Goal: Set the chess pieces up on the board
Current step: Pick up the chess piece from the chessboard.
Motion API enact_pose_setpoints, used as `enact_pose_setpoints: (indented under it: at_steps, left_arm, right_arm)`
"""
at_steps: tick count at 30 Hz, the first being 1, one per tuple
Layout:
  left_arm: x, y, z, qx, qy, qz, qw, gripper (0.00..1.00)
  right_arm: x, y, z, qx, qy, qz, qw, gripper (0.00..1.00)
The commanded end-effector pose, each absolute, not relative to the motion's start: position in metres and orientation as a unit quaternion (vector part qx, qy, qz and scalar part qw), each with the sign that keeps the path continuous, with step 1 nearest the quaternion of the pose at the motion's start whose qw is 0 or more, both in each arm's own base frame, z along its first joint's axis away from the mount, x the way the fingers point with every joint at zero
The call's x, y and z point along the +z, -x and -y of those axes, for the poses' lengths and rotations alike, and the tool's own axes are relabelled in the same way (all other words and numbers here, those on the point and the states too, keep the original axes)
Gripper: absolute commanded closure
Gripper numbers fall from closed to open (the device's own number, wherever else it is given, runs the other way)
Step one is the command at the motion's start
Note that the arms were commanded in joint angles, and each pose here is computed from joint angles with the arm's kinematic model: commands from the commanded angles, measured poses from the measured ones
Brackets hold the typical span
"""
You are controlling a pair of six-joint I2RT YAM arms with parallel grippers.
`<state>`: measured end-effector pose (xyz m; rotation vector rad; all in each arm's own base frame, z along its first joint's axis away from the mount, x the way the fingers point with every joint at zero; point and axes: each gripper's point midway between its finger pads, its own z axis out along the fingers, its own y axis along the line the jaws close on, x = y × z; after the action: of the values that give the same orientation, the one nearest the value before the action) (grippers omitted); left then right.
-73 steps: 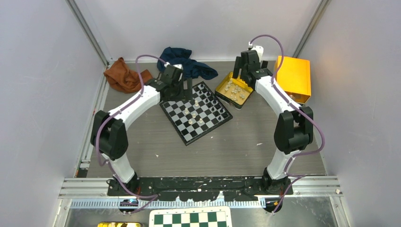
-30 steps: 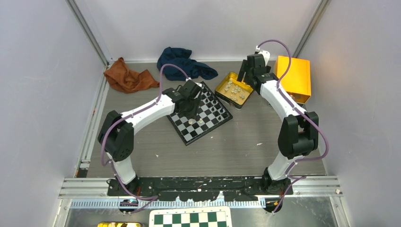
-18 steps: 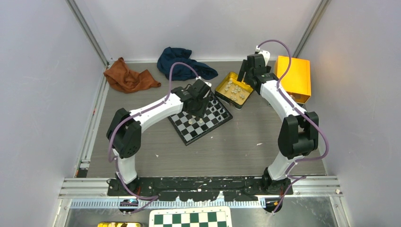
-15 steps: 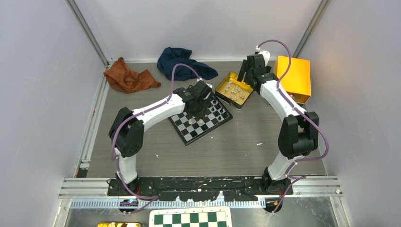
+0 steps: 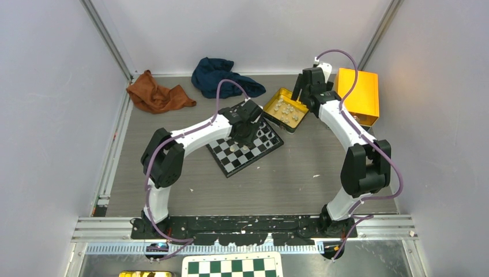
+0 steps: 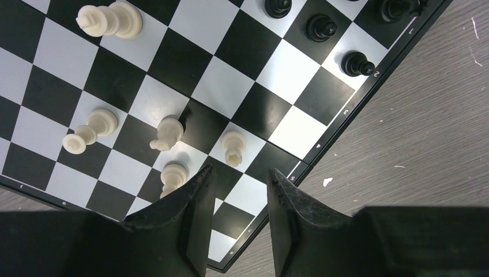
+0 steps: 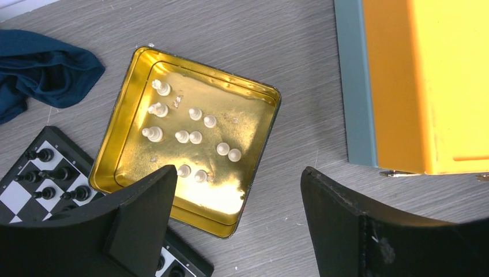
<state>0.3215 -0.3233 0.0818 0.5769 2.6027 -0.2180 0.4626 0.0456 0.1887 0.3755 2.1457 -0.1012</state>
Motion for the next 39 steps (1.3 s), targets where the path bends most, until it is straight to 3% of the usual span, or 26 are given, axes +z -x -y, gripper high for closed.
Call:
enact_pose_setpoints:
  at_steps: [1,39]
  left_arm:
    - [0.089,-0.329,0.334,-0.088,-0.217,-0.94,0.246,0.61]
    - [0.071,-0.34,0.332,-0.055,-0.221,-0.943,0.242,0.76]
  right_arm:
    - [0.223,-0.463,-0.038,-0.036,-0.169,-0.845,0.505,0.16]
    - [0.222,-0.464,-0.032,-0.042,-0.174,-0.843,0.507,0.16]
